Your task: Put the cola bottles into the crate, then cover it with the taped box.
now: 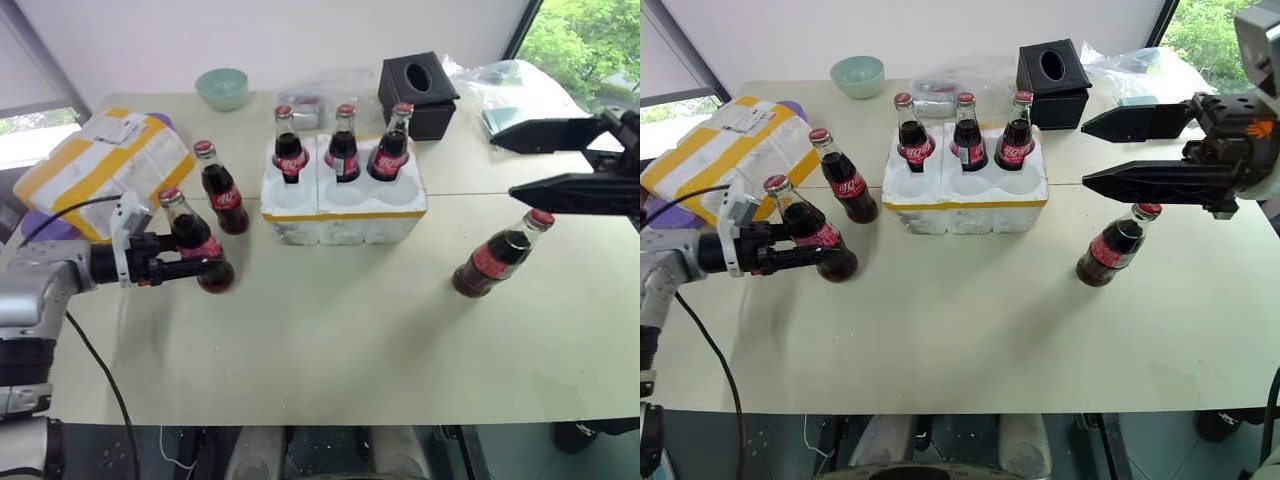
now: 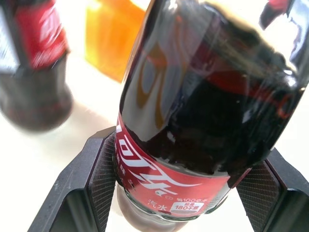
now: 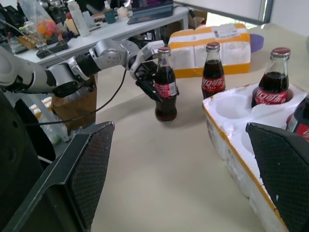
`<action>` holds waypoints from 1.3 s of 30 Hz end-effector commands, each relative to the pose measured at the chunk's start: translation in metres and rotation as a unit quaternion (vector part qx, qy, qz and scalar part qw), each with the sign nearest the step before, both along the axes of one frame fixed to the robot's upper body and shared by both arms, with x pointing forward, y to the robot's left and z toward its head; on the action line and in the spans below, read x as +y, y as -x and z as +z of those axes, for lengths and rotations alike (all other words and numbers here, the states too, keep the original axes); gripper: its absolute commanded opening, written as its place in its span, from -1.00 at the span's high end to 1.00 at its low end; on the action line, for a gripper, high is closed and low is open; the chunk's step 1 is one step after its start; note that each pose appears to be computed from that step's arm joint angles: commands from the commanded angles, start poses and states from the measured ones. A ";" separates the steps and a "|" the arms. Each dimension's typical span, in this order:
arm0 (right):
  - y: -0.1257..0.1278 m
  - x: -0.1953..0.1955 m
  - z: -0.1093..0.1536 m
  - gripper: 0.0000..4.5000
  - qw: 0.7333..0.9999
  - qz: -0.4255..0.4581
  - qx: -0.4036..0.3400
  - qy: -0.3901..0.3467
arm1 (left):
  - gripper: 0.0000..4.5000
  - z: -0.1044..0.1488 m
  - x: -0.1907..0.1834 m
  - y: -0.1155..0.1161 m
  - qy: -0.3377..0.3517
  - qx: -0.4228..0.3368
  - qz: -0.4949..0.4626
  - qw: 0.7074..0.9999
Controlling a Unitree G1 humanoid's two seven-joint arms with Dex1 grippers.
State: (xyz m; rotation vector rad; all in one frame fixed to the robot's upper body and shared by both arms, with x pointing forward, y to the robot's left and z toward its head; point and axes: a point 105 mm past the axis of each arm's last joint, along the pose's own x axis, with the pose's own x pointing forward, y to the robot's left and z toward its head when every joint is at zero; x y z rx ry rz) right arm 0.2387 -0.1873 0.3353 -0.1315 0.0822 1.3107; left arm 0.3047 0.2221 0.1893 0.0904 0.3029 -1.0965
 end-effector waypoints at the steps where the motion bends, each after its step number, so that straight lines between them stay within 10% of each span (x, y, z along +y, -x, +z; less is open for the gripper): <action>1: 0.005 0.001 0.009 -1.00 0.999 0.001 -0.033 -0.006 | -0.26 0.056 -0.019 0.006 0.014 -0.059 -0.071 0.996; 11: 0.000 0.000 0.000 -1.00 0.999 -0.030 -0.040 -0.004 | -0.26 0.109 -0.087 0.001 0.028 -0.081 -0.201 0.976; 39: -0.010 -0.003 -0.014 -1.00 0.993 -0.101 -0.055 -0.018 | -0.26 0.123 -0.217 -0.080 0.034 -0.139 -0.015 0.990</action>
